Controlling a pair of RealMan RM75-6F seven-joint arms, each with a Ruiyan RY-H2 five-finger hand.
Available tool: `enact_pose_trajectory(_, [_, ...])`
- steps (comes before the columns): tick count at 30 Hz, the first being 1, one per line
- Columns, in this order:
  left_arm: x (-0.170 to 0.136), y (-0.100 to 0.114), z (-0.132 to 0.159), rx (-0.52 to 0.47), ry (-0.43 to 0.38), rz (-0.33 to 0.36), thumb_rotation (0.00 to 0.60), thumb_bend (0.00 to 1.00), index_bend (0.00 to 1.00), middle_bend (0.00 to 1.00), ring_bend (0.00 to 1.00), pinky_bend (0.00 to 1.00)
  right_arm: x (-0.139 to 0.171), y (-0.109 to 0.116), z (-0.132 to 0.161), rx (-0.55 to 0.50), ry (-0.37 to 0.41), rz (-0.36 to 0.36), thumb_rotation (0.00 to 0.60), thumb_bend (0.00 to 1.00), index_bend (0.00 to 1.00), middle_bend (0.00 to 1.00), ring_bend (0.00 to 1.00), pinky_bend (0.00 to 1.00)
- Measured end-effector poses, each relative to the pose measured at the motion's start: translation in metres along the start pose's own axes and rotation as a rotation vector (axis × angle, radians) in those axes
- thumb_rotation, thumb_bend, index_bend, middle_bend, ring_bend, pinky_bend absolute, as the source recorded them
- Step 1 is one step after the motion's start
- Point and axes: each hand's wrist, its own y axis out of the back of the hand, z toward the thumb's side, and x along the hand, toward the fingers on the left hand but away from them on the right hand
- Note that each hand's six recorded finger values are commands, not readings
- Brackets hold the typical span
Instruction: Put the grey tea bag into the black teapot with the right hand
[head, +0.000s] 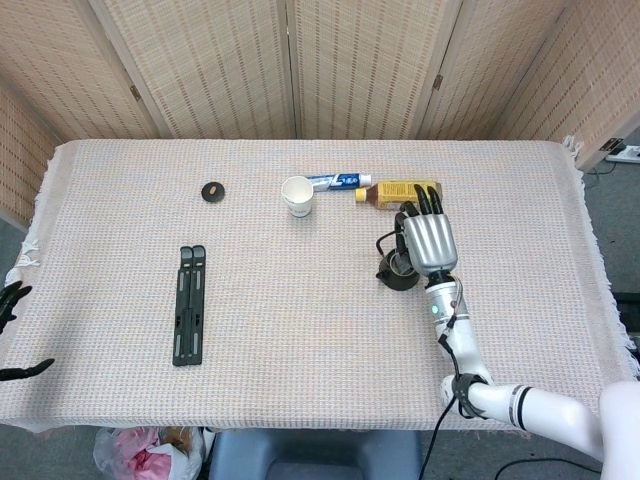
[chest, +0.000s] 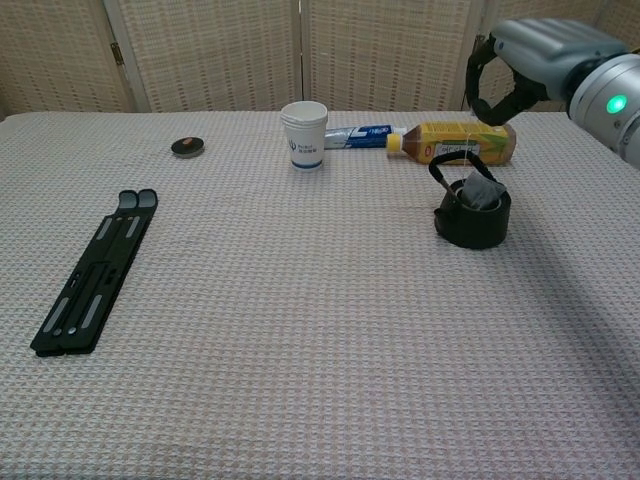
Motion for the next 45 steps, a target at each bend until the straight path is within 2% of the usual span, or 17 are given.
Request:
enact_pose_trajectory(2, [0.000,-0.001,0.001,0.003,-0.005,0.000,0.600,0.13,0.00,0.00,0.05,0.28,0.004,0.001,0.000,0.009,0.007,0.009,0.600,0.39,0.26,0.19,0.00,0.00])
enact_pose_trajectory(4, [-0.001,-0.001,0.002,0.006,-0.007,-0.001,0.600,0.13,0.00,0.00,0.05,0.28,0.009,0.004,-0.002,0.018,0.013,0.023,0.600,0.37,0.11,0.15,0.00,0.00])
enact_pose_trajectory(5, [-0.001,-0.001,0.002,0.009,-0.008,-0.001,0.600,0.13,0.00,0.00,0.05,0.28,0.011,0.006,-0.003,0.022,0.015,0.030,0.600,0.35,0.05,0.13,0.00,0.00])
enact_pose_trajectory(7, [-0.001,-0.002,0.003,0.013,-0.009,-0.002,0.600,0.13,0.00,0.00,0.05,0.28,0.016,0.009,-0.006,0.032,0.018,0.052,0.600,0.34,0.00,0.09,0.00,0.00])
enact_pose_trajectory(13, [-0.001,-0.005,0.007,0.026,-0.014,-0.001,0.600,0.13,0.00,0.00,0.05,0.28,0.030,0.022,-0.015,0.027,0.038,0.127,0.600,0.31,0.00,0.05,0.00,0.00])
enact_pose_trajectory(15, [-0.001,-0.005,0.007,0.029,-0.016,0.002,0.600,0.13,0.00,0.00,0.05,0.28,0.036,0.029,-0.019,0.025,0.045,0.139,0.600,0.33,0.00,0.10,0.00,0.01])
enact_pose_trajectory(16, [-0.002,-0.005,0.008,0.031,-0.017,0.003,0.600,0.13,0.00,0.00,0.05,0.28,0.039,0.033,-0.020,0.026,0.048,0.142,0.600,0.38,0.00,0.18,0.04,0.08])
enact_pose_trajectory(17, [-0.002,-0.005,0.008,0.034,-0.017,0.005,0.600,0.13,0.00,0.00,0.05,0.28,0.042,0.036,-0.022,0.028,0.053,0.145,0.600,0.47,0.00,0.31,0.15,0.23])
enact_pose_trajectory(19, [-0.002,-0.005,0.009,0.039,-0.016,0.006,0.600,0.13,0.00,0.00,0.05,0.28,0.050,0.042,-0.025,0.036,0.063,0.160,0.600,0.72,0.00,0.55,0.44,0.56])
enact_pose_trajectory(20, [-0.002,-0.006,0.009,0.043,-0.016,0.007,0.600,0.13,0.00,0.00,0.05,0.28,0.054,0.044,-0.027,0.041,0.067,0.173,0.600,0.85,0.00,0.65,0.56,0.67])
enact_pose_trajectory(21, [-0.002,-0.007,0.010,0.046,-0.016,0.007,0.600,0.13,0.00,0.00,0.05,0.28,0.058,0.046,-0.029,0.047,0.072,0.197,0.600,0.95,0.00,0.71,0.62,0.74])
enact_pose_trajectory(23, [-0.002,-0.008,0.011,0.053,-0.016,0.006,0.600,0.13,0.00,0.00,0.05,0.28,0.064,0.047,-0.033,0.060,0.078,0.249,0.600,1.00,0.00,0.76,0.68,0.80])
enact_pose_trajectory(27, [-0.002,-0.011,0.014,0.060,-0.015,0.007,0.600,0.13,0.00,0.00,0.05,0.28,0.075,0.047,-0.047,0.094,0.060,0.389,0.600,1.00,0.00,0.78,0.71,0.81])
enact_pose_trajectory(36, [0.001,-0.012,0.015,0.064,-0.007,0.006,0.600,0.13,0.00,0.00,0.05,0.28,0.083,0.037,-0.055,0.197,-0.010,0.623,0.600,1.00,0.00,0.78,0.72,0.81])
enact_pose_trajectory(45, [0.001,-0.010,0.014,0.056,-0.009,0.007,0.600,0.13,0.00,0.00,0.05,0.28,0.074,0.013,-0.036,0.266,-0.012,0.768,0.600,1.00,0.00,0.78,0.72,0.81])
